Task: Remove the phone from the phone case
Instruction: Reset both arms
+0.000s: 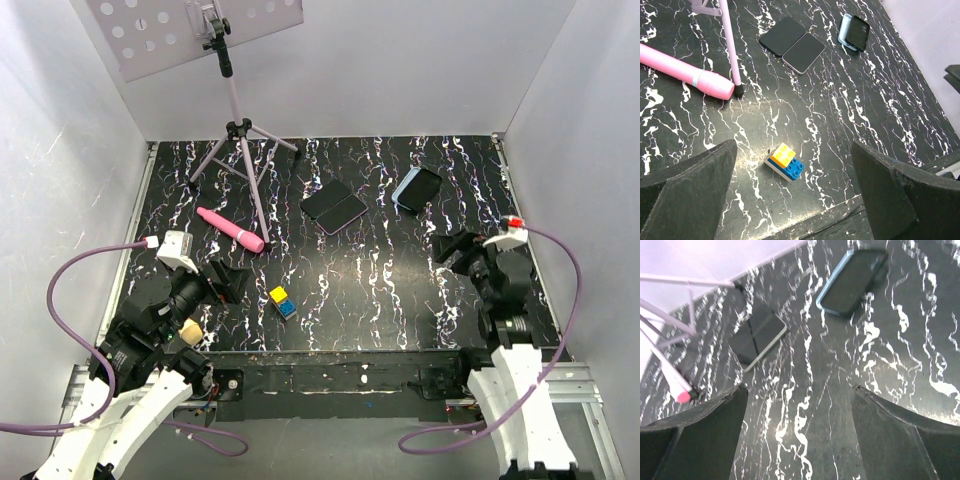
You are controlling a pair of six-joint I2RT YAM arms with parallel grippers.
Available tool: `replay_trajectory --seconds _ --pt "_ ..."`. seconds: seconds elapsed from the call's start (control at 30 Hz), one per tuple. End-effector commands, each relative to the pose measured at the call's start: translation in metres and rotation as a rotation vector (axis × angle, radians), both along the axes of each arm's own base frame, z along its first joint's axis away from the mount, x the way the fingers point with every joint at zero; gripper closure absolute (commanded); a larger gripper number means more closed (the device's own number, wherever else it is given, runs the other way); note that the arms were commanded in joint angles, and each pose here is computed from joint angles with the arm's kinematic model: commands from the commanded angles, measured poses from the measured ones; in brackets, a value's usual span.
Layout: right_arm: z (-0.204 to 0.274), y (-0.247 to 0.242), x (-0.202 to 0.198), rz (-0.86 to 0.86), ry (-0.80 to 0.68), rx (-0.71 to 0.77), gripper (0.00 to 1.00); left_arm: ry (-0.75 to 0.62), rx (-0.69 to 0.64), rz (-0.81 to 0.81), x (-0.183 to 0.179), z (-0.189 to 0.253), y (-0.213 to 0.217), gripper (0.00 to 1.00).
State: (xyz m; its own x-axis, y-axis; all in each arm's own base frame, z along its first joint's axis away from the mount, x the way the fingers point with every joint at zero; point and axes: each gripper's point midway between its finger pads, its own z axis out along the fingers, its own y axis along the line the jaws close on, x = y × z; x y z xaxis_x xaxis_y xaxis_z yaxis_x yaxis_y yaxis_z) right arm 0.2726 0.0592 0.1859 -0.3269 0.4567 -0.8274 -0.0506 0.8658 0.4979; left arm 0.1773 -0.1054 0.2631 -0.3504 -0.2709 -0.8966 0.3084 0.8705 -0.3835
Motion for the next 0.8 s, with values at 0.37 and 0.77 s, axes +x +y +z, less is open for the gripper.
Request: replay_trajectory --seconds 0.37,0.77 --pt "0.025 -0.011 -0.013 -0.080 -0.216 0.054 0.10 0.008 0.015 0.028 0.004 -0.004 0.004 0.02" --pt "0.061 -0.005 -0.035 -0.033 -0.473 0.054 0.09 -0.003 0.006 0.030 0.002 -0.001 0.005 0.02"
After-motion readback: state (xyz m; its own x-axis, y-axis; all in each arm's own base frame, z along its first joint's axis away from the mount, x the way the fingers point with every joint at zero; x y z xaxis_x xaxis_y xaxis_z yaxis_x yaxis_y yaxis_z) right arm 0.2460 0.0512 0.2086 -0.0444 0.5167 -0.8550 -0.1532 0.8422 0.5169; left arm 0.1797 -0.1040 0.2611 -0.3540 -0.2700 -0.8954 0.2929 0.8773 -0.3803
